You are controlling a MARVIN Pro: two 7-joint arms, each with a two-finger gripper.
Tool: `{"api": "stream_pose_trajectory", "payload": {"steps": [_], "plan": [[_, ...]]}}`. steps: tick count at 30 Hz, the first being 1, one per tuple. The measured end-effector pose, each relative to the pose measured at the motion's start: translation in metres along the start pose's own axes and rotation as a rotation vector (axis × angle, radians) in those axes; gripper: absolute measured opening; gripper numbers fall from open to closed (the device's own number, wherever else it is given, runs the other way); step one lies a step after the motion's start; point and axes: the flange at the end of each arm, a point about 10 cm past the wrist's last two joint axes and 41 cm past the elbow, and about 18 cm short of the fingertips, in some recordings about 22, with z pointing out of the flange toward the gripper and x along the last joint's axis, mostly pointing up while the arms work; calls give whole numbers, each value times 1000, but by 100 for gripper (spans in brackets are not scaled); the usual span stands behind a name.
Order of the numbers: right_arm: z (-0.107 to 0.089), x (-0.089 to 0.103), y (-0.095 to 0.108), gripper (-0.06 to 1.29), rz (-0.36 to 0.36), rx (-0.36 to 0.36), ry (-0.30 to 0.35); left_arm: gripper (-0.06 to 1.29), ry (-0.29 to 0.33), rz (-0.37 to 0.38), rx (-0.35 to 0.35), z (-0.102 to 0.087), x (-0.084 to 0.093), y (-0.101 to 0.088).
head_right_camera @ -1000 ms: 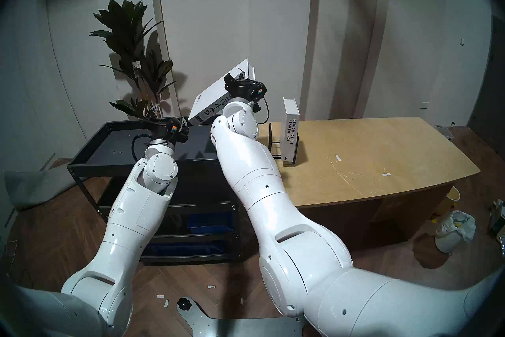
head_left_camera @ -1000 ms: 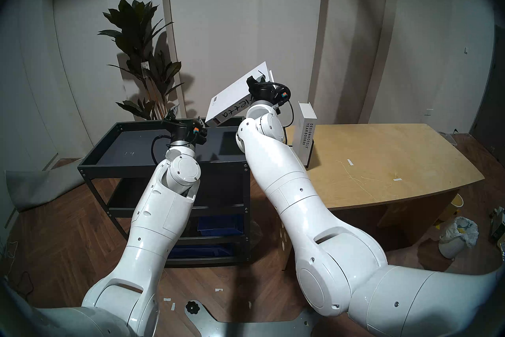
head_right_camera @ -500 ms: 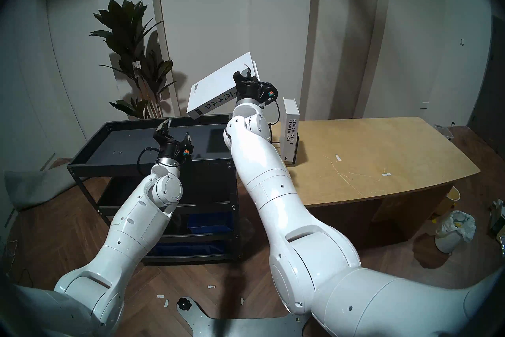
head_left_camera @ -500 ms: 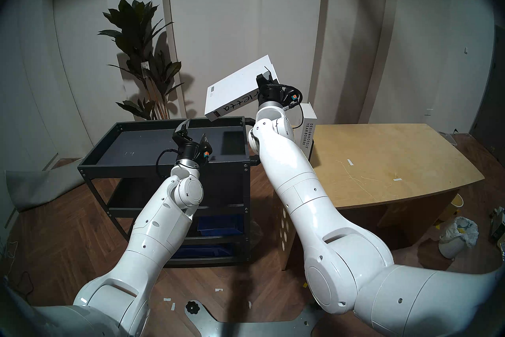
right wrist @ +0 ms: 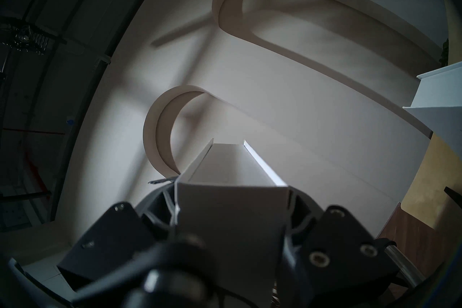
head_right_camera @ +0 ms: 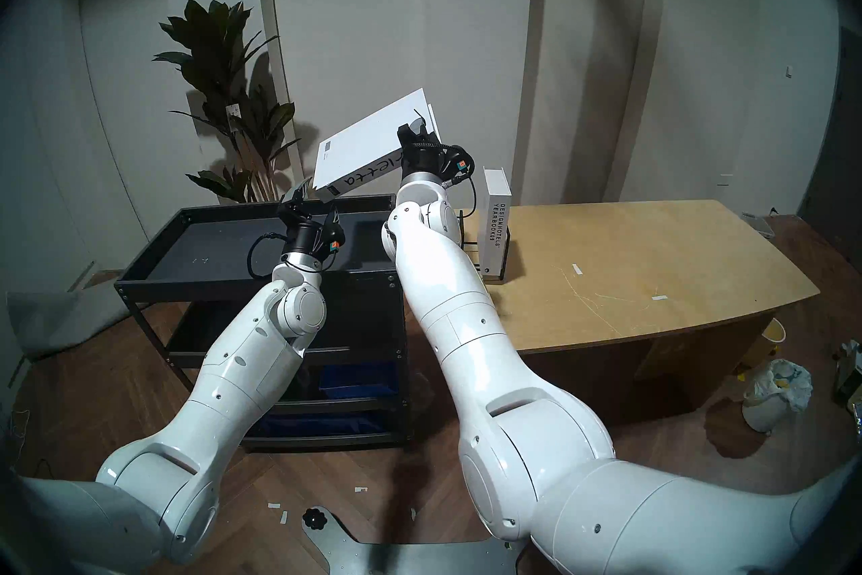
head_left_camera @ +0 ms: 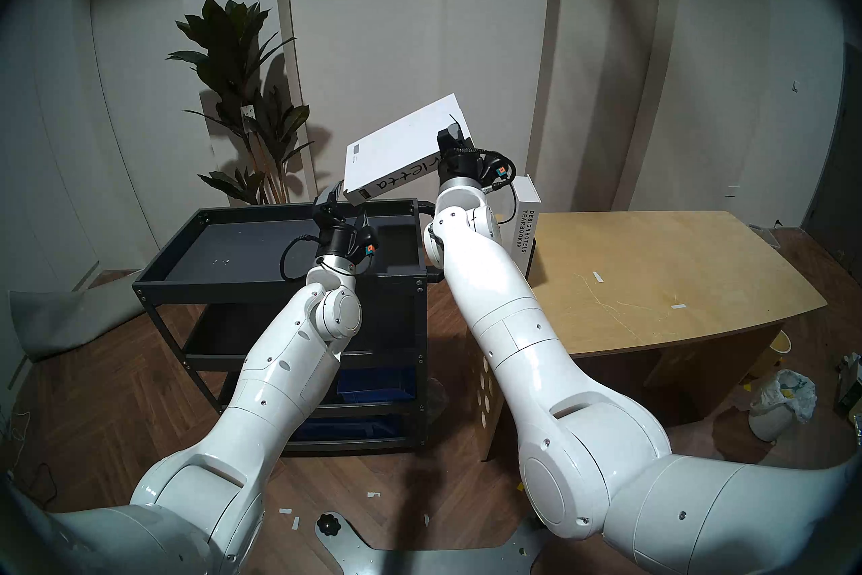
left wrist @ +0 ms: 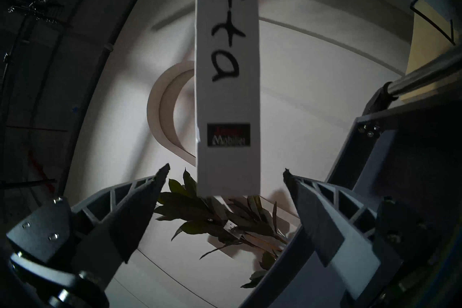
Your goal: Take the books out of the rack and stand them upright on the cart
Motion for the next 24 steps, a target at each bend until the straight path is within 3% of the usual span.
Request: {"api": "stream_pose_trajectory", "payload": {"steps": [7,18,24], "plan": [[-4,-3,0,49,15,2,15,123,7,1,30,5,15,-10],[-22,-12,-9,49,33,49,22,124,-22,-40,-30,15,29,-5],[-32,-14,-9,49,30,58,20,124,-5,-65,-41,20,40,-5]]}}
